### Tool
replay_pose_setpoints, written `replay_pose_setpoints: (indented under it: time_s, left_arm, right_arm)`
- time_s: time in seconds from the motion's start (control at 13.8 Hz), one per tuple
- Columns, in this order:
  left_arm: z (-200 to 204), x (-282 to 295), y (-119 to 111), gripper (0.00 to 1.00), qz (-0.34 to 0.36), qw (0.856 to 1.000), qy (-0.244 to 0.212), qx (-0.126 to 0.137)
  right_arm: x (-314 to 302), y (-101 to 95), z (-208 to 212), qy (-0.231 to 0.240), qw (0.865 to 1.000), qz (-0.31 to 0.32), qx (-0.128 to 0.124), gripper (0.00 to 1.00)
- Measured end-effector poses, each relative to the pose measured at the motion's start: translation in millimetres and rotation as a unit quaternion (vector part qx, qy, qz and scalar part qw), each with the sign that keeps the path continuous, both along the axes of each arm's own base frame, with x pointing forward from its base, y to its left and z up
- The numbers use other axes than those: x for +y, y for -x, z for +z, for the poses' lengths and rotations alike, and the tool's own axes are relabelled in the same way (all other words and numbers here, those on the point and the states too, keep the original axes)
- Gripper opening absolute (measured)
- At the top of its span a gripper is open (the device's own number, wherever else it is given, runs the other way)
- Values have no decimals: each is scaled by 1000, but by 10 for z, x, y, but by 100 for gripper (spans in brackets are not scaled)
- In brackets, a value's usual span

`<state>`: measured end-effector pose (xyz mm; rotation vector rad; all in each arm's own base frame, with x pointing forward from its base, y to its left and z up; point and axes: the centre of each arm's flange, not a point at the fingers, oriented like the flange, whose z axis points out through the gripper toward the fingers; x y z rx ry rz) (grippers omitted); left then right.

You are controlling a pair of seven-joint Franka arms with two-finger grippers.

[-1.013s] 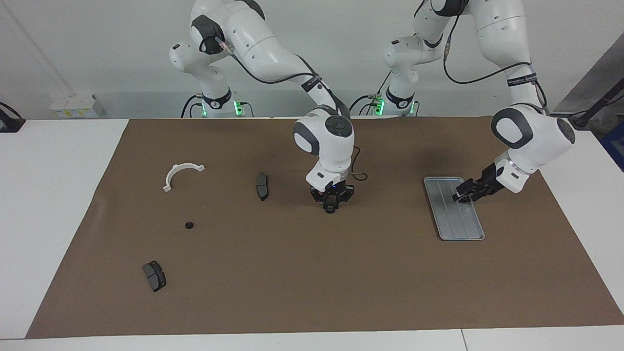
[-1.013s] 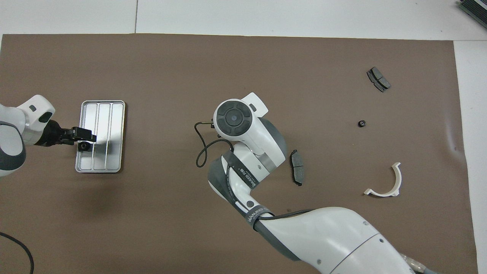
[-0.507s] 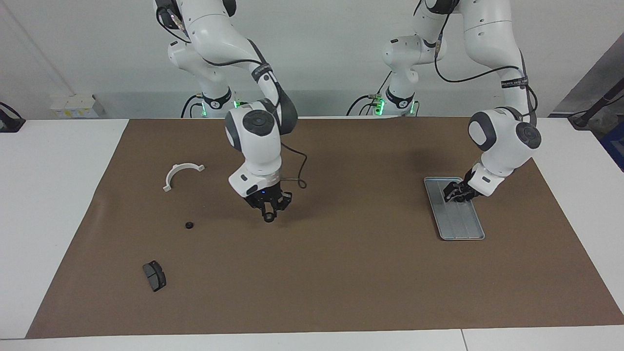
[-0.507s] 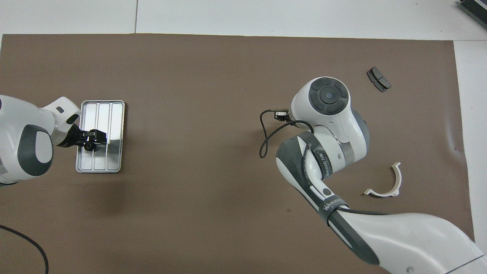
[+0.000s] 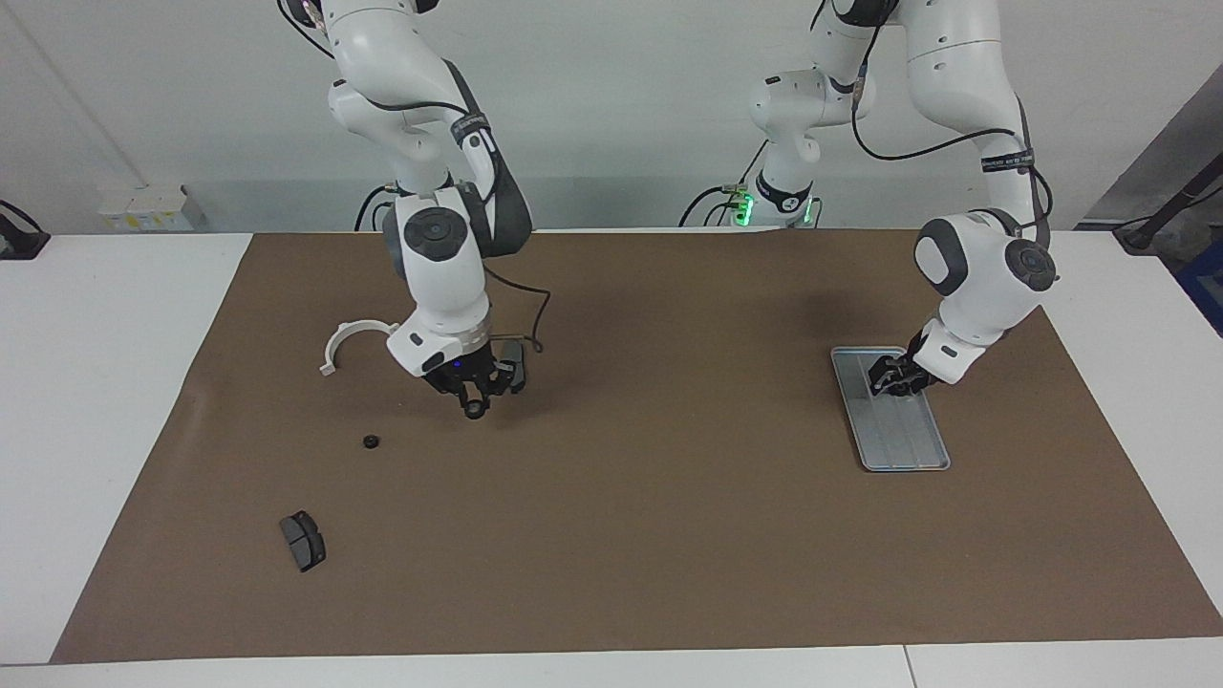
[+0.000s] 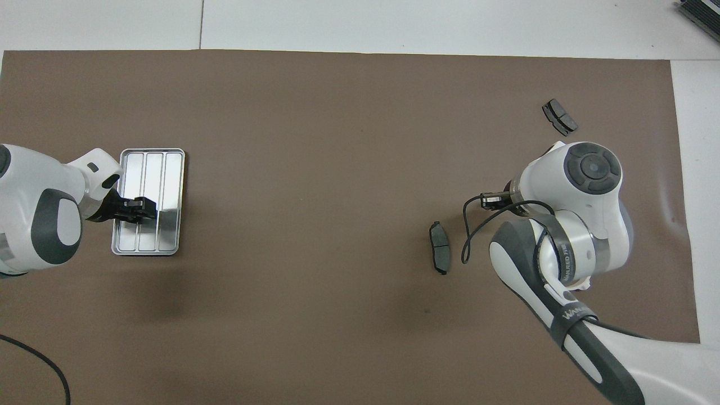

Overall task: Place bearing gear from tray to pile
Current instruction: 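Carry the gear to the center with the left gripper and release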

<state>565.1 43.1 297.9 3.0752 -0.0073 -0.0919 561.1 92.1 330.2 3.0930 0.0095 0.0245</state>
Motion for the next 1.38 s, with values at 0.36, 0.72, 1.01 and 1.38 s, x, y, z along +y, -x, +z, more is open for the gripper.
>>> replay_pose_setpoints:
  time_s: [0.36,0.72,1.01,1.38]
  left_arm:
    - [74,-8,-41,35,-2,1000,-2,-11]
    - [411,-287,-299,35,19,999,-3,-46]
    - [457,-1693,-232,35,72,997,1,-42]
    - [425,-3233,303,35,81,996,7,-37]
  right_arm:
    - [-282,254,-308,-2,1000,4,0,33]
    - [-261,231,-200,-5,1000,6,-13,82]
    - [-211,37,126,-5,1000,8,-30,100]
    - [-141,-323,771,-3,999,6,-34,100]
